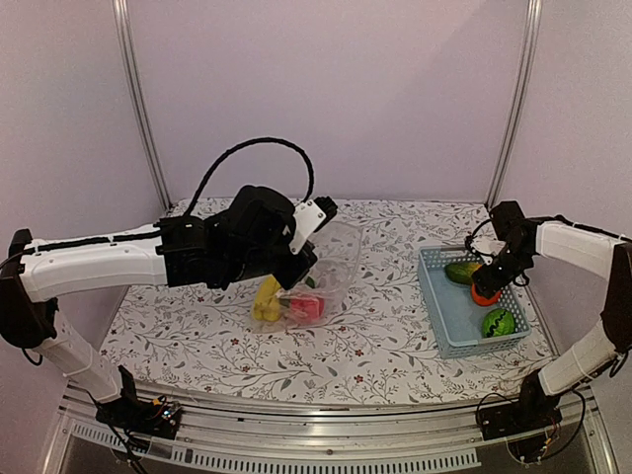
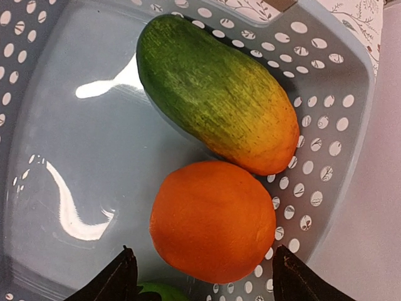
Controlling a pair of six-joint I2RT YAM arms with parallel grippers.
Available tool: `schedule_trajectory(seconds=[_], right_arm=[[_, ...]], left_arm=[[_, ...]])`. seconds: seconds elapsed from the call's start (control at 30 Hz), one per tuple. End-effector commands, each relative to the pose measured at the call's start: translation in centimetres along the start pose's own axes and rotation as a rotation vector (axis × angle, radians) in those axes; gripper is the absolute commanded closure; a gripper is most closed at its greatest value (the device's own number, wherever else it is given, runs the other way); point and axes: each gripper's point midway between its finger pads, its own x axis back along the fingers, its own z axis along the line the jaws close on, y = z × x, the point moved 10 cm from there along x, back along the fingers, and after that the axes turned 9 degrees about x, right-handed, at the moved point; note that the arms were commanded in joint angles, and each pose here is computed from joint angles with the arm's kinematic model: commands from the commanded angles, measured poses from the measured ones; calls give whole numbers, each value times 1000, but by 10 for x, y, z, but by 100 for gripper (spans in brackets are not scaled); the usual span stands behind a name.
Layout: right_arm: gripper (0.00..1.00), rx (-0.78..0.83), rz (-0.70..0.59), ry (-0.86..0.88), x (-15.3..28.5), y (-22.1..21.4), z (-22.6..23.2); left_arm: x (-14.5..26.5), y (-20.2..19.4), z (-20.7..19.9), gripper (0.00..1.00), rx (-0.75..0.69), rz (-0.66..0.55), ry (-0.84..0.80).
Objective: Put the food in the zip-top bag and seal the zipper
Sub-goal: Pick up the fake fruit from the bin.
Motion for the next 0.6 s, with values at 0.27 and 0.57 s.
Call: schedule_trajectory(seconds=[0.27,0.57], right_arm=[[21,1,49,-38,-35,9,-6],[25,0,83,-43,-47,4,-2]], left_arm=[[0,0,-3,100,-22,-11,14],[-3,-3,-4,100,-31,-3,20]])
